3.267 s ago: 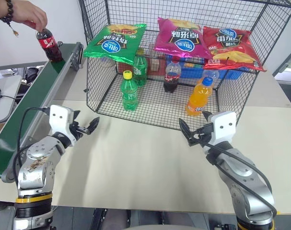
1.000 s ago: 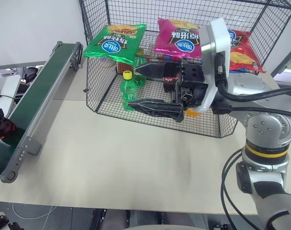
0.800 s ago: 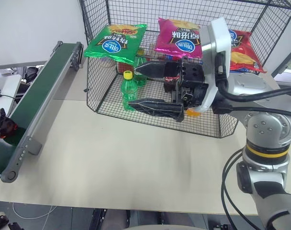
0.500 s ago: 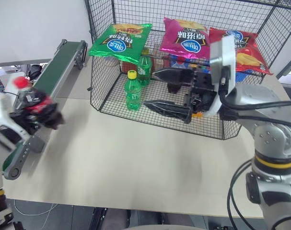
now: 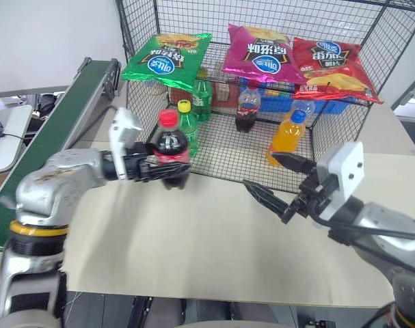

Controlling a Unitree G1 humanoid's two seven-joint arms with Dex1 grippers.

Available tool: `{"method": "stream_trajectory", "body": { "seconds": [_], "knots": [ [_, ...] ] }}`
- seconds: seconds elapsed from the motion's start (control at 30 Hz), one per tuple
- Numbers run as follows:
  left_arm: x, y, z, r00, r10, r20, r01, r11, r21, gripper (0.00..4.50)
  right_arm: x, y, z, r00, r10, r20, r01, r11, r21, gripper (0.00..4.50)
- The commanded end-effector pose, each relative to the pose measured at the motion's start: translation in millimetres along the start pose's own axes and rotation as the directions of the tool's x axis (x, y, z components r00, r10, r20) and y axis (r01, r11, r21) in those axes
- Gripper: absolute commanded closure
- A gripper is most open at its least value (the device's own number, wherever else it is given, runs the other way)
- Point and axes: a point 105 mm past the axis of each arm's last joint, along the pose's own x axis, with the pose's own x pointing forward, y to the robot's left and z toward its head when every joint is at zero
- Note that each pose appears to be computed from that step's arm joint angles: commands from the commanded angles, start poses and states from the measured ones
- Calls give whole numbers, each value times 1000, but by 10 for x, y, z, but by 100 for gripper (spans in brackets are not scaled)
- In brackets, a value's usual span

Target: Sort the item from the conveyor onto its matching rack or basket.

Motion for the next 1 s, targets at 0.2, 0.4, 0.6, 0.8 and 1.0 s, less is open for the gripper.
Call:
{"method": "stream_trajectory", "body": {
  "seconds": [0.2, 0.4, 0.6, 0.8, 1.0],
  "knots": [
    [979, 371, 159, 973, 94, 210, -121, 985, 123, 144, -4, -105, -120, 950, -313, 16, 313, 950, 3, 0],
    [1473, 438, 101, 939, 221, 262, -244, 968, 58, 144, 19, -155, -246, 900, -435, -16, 435, 901, -6, 0],
    [1638, 458, -113, 913, 348, 213, -373, 924, 85, 144, -69, -242, -305, 861, -508, -29, 507, 861, -30, 0],
    [1644, 493, -224, 899, 402, 174, -423, 900, 107, 144, -91, -312, -267, 847, -532, -13, 531, 846, -42, 0],
    [1589, 502, -403, 910, 393, 131, -401, 915, 40, 5, -62, -338, -232, 851, -525, -4, 525, 850, -36, 0]
  ]
}}
